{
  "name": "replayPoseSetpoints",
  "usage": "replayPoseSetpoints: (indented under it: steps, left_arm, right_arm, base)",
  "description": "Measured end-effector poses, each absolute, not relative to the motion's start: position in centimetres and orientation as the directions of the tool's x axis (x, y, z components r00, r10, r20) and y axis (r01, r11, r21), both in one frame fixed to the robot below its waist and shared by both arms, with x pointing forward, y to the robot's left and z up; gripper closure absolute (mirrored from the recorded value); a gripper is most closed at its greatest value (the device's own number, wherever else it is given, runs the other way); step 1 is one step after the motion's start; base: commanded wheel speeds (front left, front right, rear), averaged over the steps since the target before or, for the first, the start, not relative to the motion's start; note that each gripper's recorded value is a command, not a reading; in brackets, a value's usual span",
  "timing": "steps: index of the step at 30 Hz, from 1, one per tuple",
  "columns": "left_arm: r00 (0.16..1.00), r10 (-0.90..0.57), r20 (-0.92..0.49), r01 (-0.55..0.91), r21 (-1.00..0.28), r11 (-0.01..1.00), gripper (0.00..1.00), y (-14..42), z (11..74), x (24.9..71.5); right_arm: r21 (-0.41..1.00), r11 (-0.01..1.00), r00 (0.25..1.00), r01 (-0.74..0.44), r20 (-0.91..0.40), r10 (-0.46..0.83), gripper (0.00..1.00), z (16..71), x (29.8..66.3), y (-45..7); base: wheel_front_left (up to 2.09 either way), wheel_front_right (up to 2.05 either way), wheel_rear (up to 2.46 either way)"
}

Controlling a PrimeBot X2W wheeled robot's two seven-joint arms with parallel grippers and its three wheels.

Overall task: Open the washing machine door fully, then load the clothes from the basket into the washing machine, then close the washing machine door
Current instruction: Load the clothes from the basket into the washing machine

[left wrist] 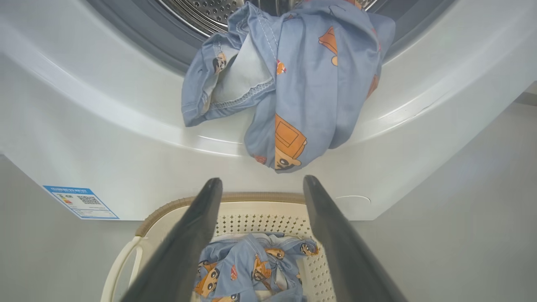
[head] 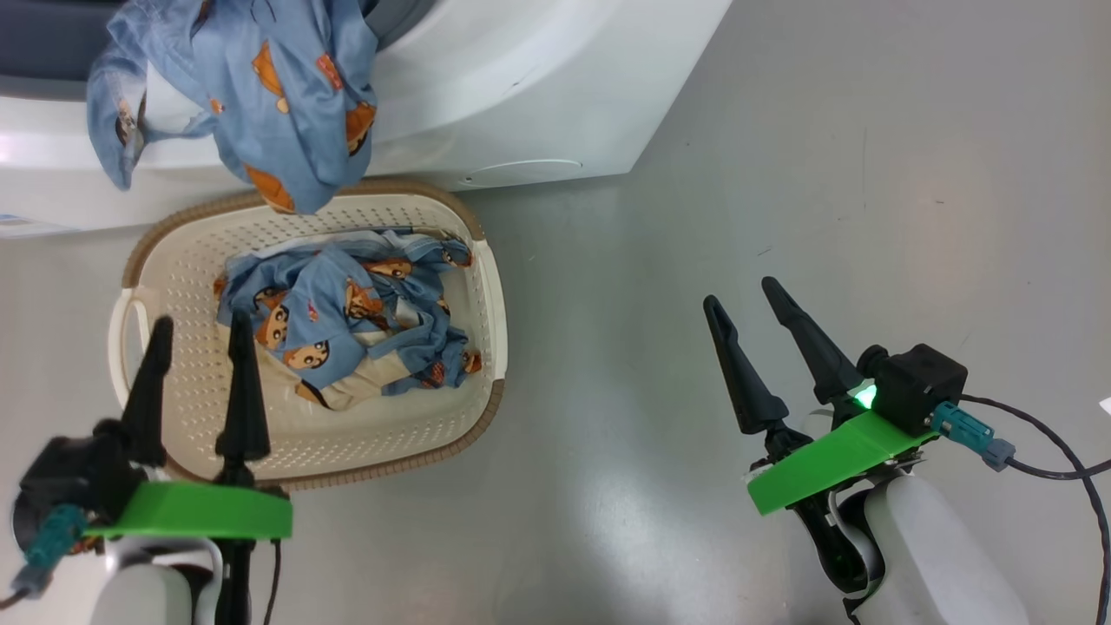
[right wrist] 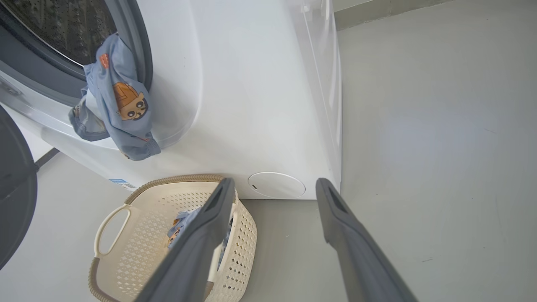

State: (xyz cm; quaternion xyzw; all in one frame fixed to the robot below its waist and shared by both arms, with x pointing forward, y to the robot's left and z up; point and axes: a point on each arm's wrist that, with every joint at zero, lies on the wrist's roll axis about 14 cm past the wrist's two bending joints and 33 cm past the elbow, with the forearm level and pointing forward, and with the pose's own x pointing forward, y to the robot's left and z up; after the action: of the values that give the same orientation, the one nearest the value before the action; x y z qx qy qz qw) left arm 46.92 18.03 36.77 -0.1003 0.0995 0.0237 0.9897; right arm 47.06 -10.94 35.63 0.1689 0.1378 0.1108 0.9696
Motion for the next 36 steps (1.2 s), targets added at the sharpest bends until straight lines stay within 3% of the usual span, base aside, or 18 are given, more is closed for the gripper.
replayPoseSetpoints:
  steps: [20, 30, 36]
  left_arm:
    - [0.945, 0.095, -0.312, -0.155, -0.173, 0.973, 0.00, 19.3, 34.6, 42.7]
    - [0.947, 0.088, -0.310, -0.148, -0.177, 0.973, 0.00, 19.1, 34.6, 42.9]
    - [0.973, 0.034, -0.227, -0.086, -0.220, 0.972, 0.00, 17.5, 36.4, 45.9]
  right_arm:
    - [0.354, 0.921, 0.942, -0.164, -0.222, 0.253, 0.00, 36.0, 47.1, -11.2]
    - [0.366, 0.918, 0.944, -0.153, -0.220, 0.245, 0.00, 36.1, 47.1, -11.4]
    - [0.365, 0.919, 0.944, -0.152, -0.223, 0.245, 0.00, 36.1, 47.0, -11.5]
  base:
    - [0.00, 0.00, 0.00]
    - [0.00, 0.00, 0.00]
    - [0.00, 0.00, 0.00]
